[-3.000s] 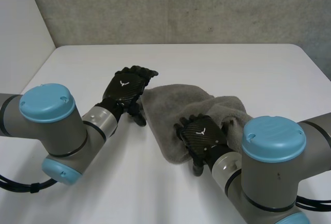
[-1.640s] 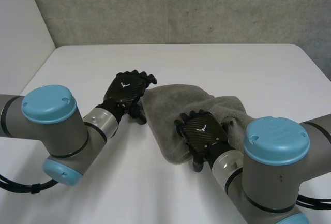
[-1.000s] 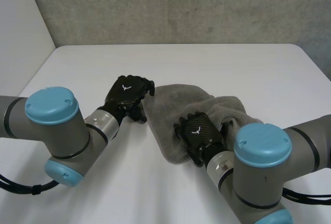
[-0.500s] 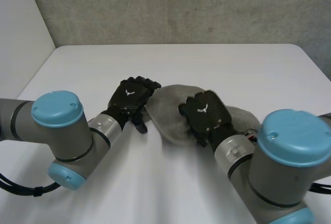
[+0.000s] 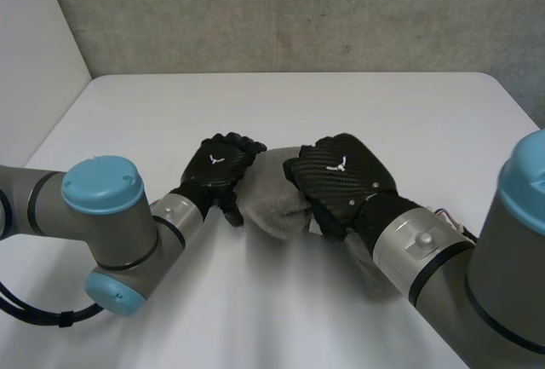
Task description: Fold the towel.
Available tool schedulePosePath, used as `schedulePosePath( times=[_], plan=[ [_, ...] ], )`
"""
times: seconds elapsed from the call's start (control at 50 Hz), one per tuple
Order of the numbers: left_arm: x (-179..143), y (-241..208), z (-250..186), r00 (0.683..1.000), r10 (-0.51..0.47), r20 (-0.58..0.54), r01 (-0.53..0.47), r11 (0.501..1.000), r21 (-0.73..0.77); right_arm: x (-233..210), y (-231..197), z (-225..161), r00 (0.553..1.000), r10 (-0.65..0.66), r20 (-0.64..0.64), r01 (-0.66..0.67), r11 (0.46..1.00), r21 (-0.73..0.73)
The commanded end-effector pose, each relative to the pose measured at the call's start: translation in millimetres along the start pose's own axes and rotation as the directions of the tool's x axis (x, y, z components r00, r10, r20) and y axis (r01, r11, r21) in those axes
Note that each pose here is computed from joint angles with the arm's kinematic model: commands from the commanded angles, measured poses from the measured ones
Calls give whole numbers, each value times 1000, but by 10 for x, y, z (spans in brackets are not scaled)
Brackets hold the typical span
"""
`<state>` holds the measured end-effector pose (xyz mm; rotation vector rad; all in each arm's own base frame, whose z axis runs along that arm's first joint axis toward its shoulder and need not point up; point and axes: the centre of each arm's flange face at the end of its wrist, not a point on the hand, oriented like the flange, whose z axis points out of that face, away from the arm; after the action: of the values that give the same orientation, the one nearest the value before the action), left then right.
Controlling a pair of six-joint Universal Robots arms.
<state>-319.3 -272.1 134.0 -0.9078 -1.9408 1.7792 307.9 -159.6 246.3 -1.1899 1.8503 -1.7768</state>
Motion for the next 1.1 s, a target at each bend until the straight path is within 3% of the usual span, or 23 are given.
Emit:
schedulePosePath(
  times=[0.02, 0.96, 1.1],
  plan=[
    [87, 73, 7, 1000, 0, -25, 0, 1000, -17, 132, -199, -84, 999, 14, -50, -10, 997, 71],
    [152, 91, 83, 1000, -1, -27, 1, 1000, -11, 204, -478, -378, 999, 13, -43, -11, 998, 56],
    [38, -19, 87, 1000, 2, 13, -2, 1000, 12, 242, -137, -131, 1000, -16, -15, 14, 994, -104]
  ],
)
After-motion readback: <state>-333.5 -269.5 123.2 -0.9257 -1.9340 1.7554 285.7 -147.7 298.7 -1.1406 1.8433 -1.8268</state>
